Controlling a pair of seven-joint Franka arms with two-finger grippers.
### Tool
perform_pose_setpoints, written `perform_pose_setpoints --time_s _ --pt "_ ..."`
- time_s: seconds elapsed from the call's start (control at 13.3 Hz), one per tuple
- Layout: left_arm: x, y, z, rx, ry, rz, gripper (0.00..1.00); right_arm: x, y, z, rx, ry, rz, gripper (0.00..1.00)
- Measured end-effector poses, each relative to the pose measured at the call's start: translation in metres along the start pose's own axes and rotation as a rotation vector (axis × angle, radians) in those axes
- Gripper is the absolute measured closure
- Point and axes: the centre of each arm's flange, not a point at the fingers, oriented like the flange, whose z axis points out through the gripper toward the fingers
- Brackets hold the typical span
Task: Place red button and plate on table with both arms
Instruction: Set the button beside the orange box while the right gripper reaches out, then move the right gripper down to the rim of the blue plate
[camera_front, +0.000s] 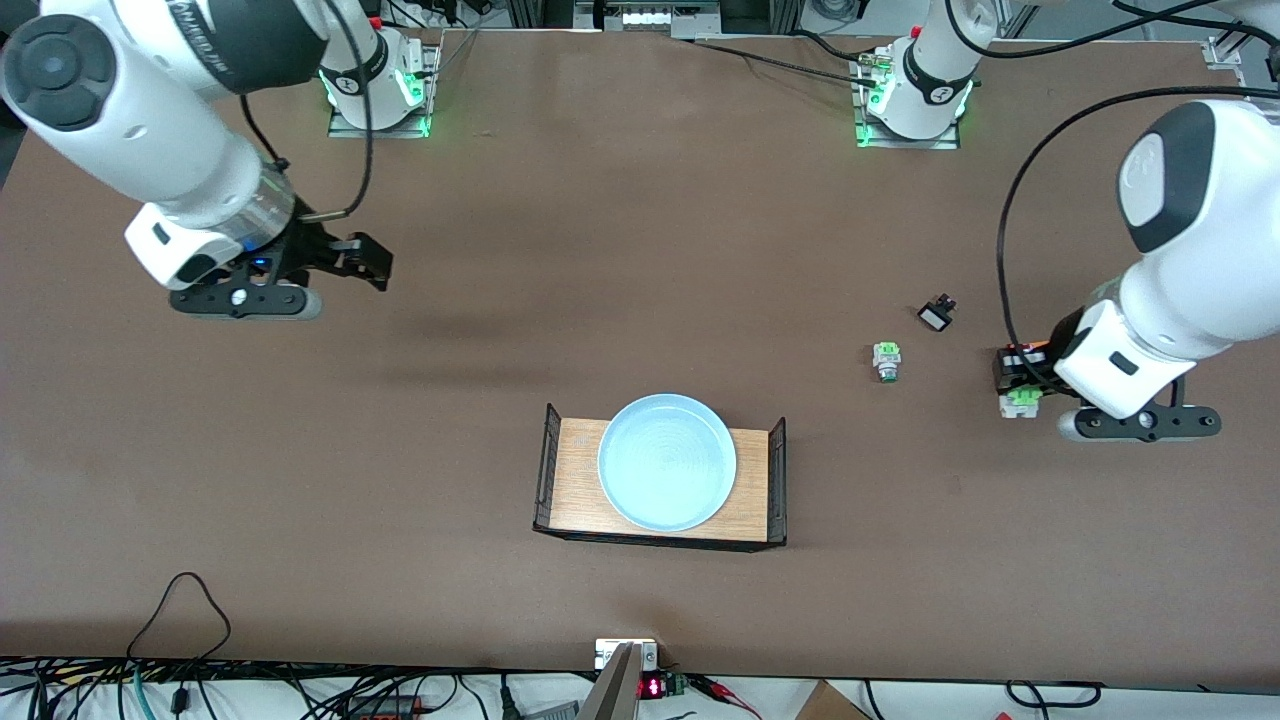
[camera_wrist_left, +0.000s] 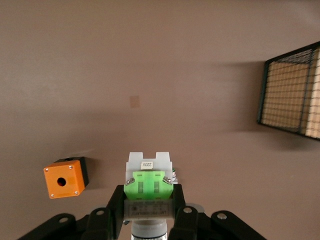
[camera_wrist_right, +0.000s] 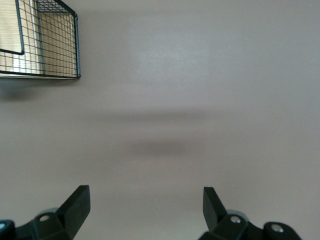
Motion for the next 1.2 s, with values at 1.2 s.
perform_pose_setpoints --time_s 1.2 --pt "-0.006 -0.08 0.182 -0.039 0.015 -0.084 0.59 0.022 -0.183 0.1 0.122 0.024 0.711 0.0"
